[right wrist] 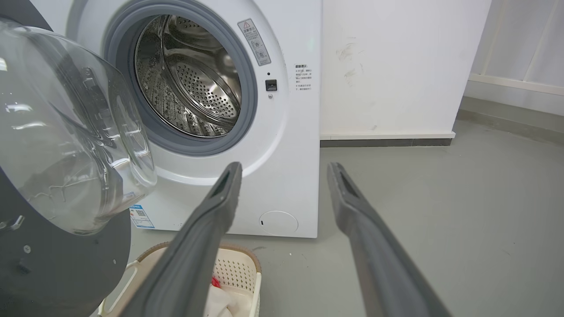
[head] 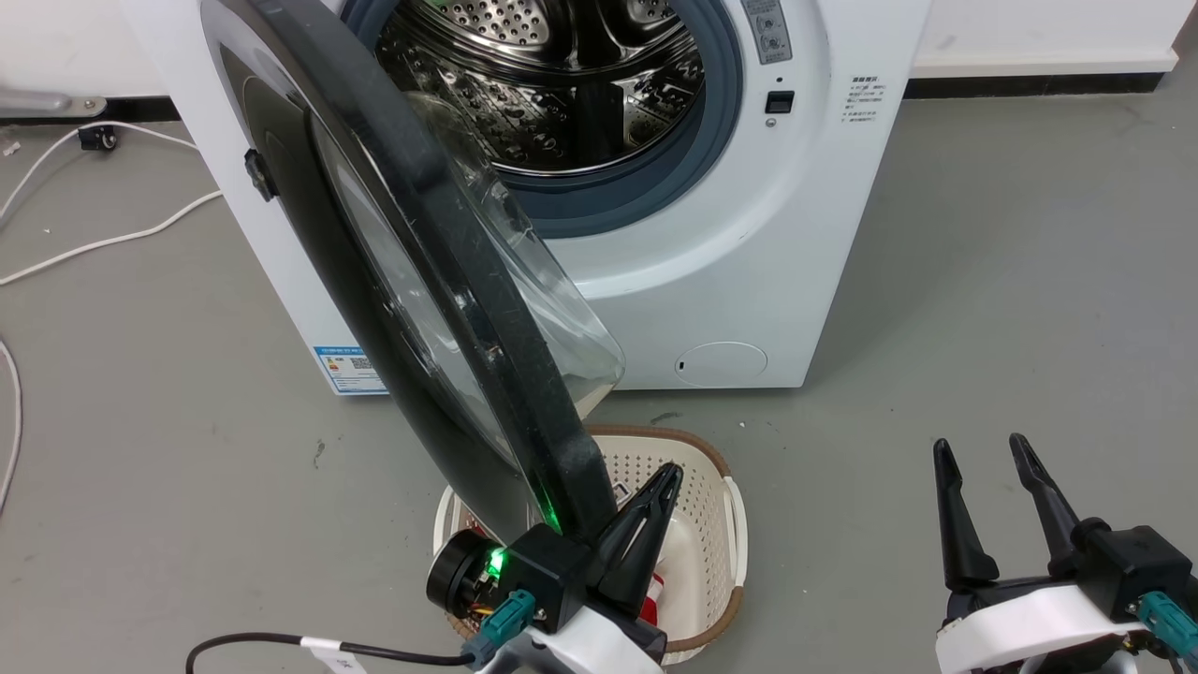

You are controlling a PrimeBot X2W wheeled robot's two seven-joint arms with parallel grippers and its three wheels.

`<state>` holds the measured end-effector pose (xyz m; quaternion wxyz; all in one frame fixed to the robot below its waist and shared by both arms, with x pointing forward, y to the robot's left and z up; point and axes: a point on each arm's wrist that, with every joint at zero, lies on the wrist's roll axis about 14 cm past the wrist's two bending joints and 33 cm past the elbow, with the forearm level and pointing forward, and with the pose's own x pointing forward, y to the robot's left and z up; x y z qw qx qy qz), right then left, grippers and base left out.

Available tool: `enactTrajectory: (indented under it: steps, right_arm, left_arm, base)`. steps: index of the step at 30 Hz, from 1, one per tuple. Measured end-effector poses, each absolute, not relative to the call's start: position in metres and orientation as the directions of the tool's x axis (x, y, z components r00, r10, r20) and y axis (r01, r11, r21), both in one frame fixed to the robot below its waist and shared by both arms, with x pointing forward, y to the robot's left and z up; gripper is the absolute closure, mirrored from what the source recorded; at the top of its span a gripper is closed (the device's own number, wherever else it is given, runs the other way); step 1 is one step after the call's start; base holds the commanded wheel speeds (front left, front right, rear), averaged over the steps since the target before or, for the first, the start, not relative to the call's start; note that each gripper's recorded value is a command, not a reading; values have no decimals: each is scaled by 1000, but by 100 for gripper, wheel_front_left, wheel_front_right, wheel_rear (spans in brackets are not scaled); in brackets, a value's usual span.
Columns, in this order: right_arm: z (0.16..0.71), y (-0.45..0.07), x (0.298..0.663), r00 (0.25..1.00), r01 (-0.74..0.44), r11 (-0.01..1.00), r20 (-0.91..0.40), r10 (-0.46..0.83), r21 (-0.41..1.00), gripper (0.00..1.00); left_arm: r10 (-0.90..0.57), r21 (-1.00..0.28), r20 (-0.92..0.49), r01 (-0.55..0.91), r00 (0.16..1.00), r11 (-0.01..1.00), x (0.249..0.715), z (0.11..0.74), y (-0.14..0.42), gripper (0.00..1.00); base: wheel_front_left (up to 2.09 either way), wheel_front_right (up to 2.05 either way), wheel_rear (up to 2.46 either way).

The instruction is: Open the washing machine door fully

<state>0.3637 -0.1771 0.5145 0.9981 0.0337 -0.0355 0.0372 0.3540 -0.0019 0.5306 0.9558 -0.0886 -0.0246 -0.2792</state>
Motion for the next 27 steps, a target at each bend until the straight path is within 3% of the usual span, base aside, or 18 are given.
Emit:
enactTrajectory:
  steps: [15,27]
  right_arm:
    - [516,-170,368,993,-101,993,67,97,60,0]
    - [520,-130,386,974,-220,975,58,218,36,0]
  left_arm:
    - [-418,-174,64,423,906,889,338,519,36,100]
    - [-234,-192,38,237,972,952,313,515,89,100]
  base:
    - [0,0,0]
    - [0,0,0]
